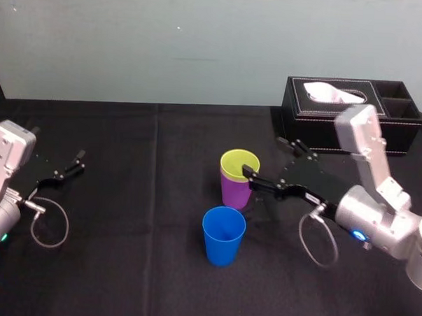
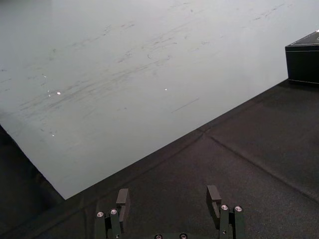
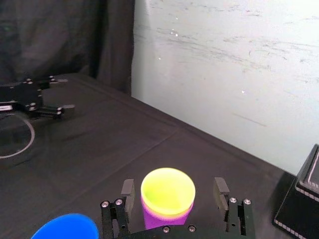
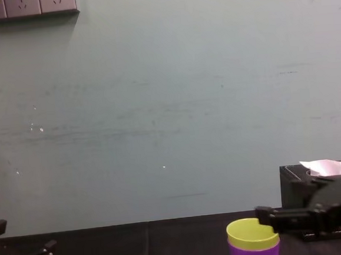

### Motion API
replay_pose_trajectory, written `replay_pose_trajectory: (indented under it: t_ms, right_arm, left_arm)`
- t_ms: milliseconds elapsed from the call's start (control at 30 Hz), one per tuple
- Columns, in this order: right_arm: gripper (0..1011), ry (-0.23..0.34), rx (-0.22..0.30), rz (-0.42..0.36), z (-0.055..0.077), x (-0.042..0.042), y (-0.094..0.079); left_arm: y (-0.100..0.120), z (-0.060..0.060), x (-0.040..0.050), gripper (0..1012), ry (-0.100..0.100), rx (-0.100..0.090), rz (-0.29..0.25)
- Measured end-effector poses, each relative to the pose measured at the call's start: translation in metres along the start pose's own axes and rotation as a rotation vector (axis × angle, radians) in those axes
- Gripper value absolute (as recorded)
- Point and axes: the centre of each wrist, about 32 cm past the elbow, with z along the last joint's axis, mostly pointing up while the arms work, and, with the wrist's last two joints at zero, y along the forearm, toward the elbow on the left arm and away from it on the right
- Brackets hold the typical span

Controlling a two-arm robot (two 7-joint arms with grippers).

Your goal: Stack the three plastic cups sequentially using one hand.

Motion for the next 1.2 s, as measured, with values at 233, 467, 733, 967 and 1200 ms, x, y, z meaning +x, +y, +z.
replay_pose_trajectory:
  t_ms: [233,467,733,967,1200]
  right_arm:
    - [1003,0.024,0.012,0.043,-0.013,-0.0013,-0.033]
    - [1003,0.033,0.009,0.082,-0.031,-0.0112,-0.061]
    - [1003,0.017,-0.016,0.130,-0.045,-0.0219,-0.073]
    - [1003,-0.015,-0.037,0.161,-0.053,-0.0322,-0.073]
    - [1003,-0.038,-0.067,0.163,-0.055,-0.0373,-0.067]
  left_arm:
    - [0.000,0.000,0.0000,1010,0.000,0.000,0.000]
    - [0.000,0.000,0.0000,1010,0.000,0.000,0.000]
    - [0.000,0.000,0.0000,1010,0.000,0.000,0.000]
    - [0.000,0.000,0.0000,1010,0.000,0.000,0.000]
    - [0.000,0.000,0.0000,1010,0.000,0.000,0.000]
